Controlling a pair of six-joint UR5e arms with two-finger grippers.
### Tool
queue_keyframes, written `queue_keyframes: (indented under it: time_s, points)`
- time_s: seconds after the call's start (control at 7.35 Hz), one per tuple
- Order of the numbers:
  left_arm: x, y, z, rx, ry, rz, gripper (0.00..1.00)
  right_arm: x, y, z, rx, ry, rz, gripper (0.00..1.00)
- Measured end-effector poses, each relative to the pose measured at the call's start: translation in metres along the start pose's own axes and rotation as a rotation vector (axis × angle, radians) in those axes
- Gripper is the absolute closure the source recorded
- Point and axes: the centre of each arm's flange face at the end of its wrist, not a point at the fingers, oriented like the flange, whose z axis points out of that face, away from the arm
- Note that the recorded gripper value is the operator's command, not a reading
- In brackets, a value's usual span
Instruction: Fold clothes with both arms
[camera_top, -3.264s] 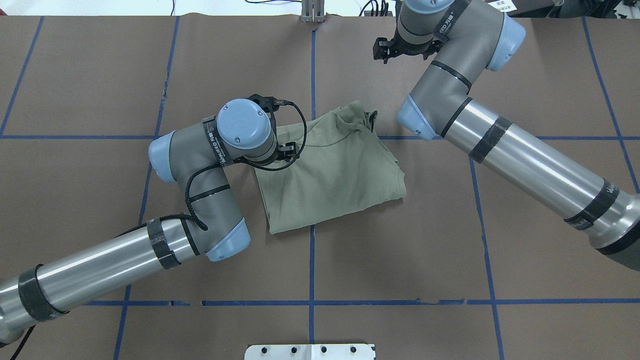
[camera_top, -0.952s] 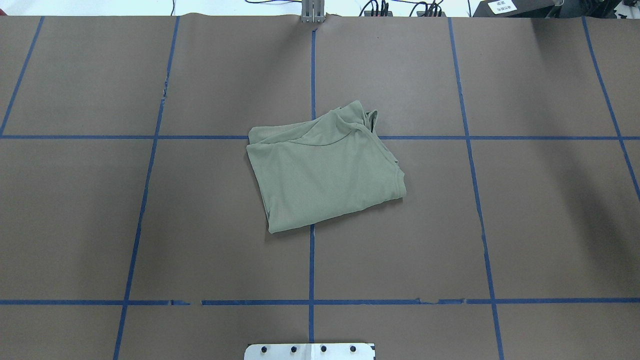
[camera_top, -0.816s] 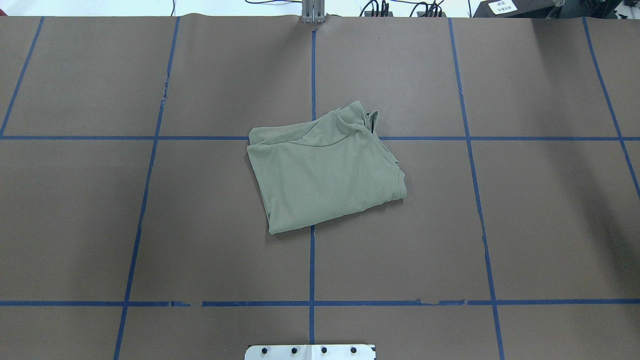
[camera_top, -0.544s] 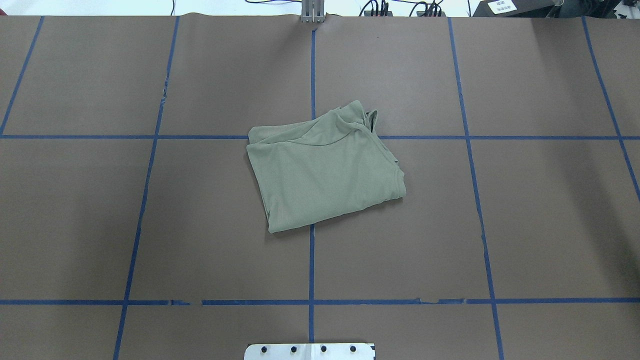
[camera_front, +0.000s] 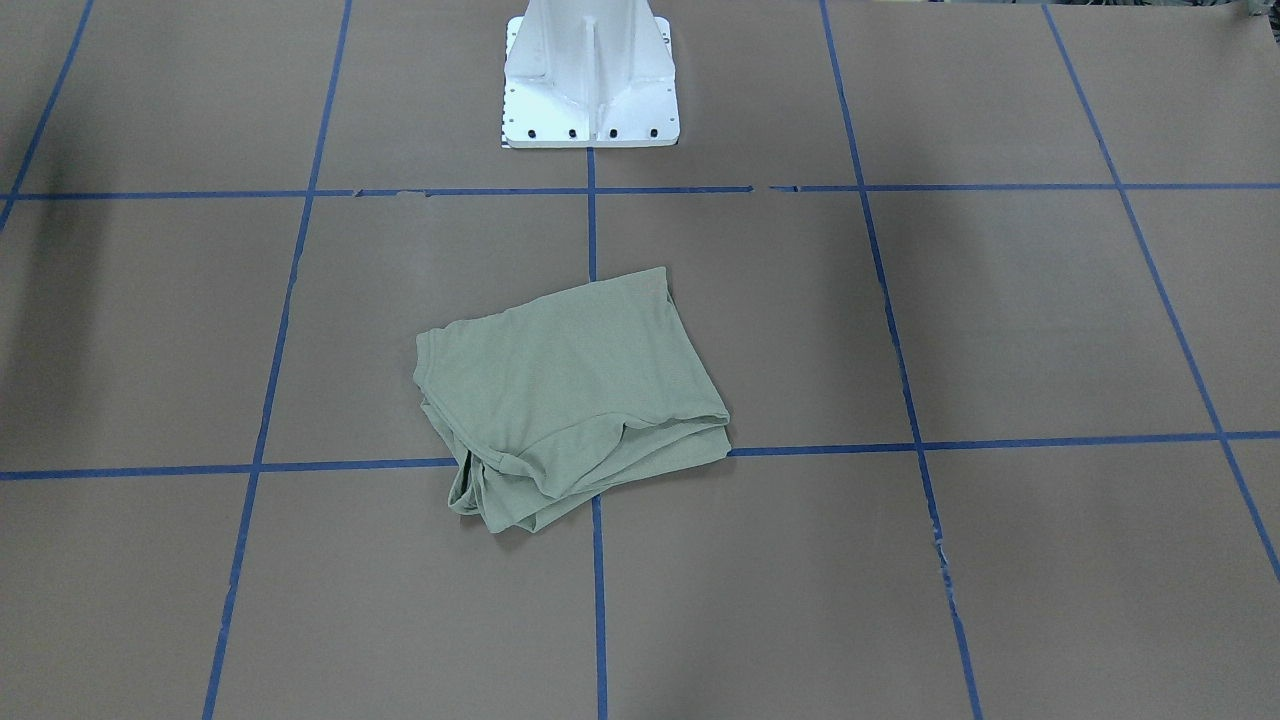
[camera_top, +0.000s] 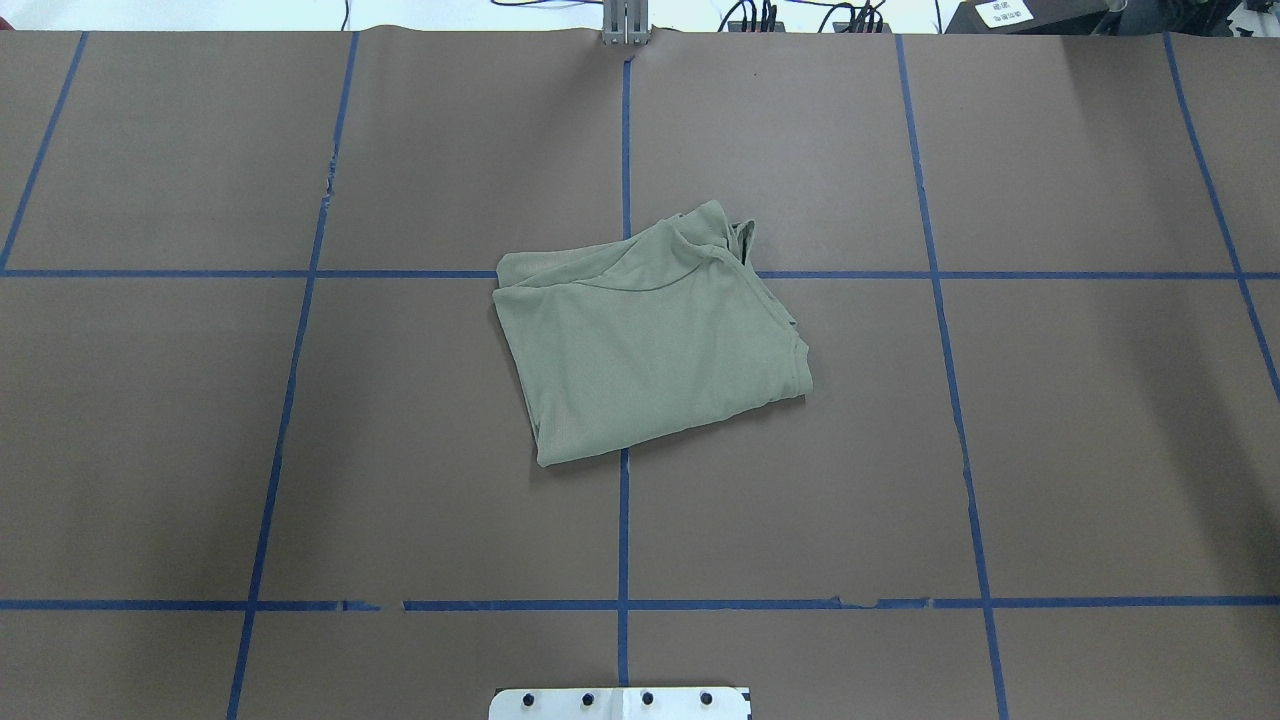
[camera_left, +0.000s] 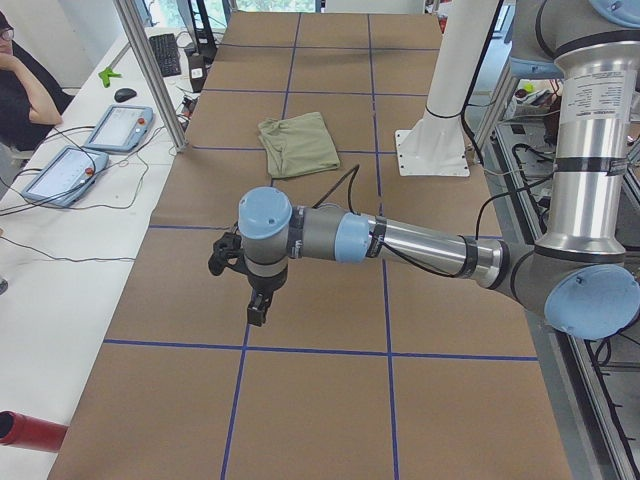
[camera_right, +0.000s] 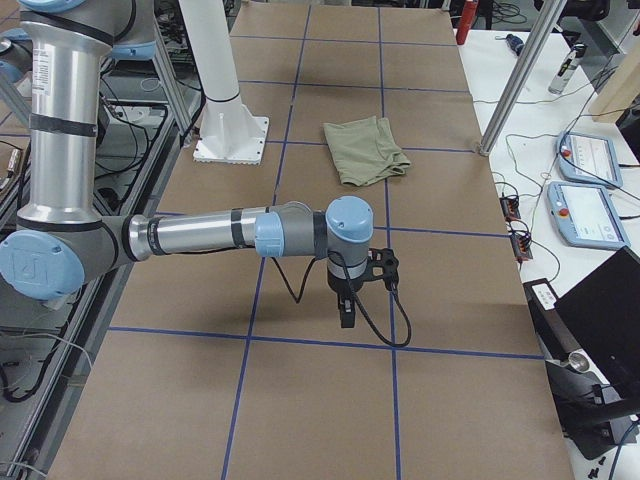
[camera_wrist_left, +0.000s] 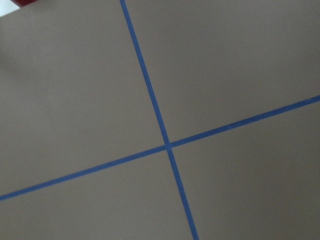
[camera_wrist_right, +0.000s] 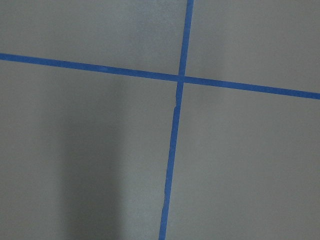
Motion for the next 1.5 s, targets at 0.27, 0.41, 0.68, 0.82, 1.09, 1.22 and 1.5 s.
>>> queue_keyframes:
  time_s: [0.27, 0.41, 0.68, 0.82, 1.09, 1.22, 1.5]
  points:
    - [-0.013, 0.028, 0.014, -0.016, 0.021, -0.030, 0.00, 0.001, 0.001, 0.001, -0.002, 0.000, 0.001, 0.00]
    - [-0.014, 0.033, 0.016, -0.018, 0.021, -0.033, 0.00, 0.001, 0.001, 0.001, -0.002, 0.000, 0.001, 0.00]
    - [-0.014, 0.036, 0.017, -0.019, 0.018, -0.035, 0.00, 0.001, 0.002, 0.002, -0.004, -0.001, 0.002, 0.00]
    - [-0.013, 0.036, 0.016, -0.018, 0.016, -0.033, 0.00, 0.001, 0.002, 0.001, -0.003, -0.001, 0.002, 0.00]
    - [-0.009, 0.033, 0.011, -0.008, 0.010, -0.020, 0.00, 0.001, 0.002, 0.001, -0.002, -0.001, 0.001, 0.00]
    - [-0.008, 0.032, 0.010, -0.005, 0.010, -0.016, 0.00, 0.001, 0.001, 0.001, -0.001, -0.001, 0.000, 0.00]
    - [-0.007, 0.030, 0.009, -0.003, 0.009, -0.015, 0.00, 0.001, 0.001, 0.001, -0.002, -0.001, 0.000, 0.00]
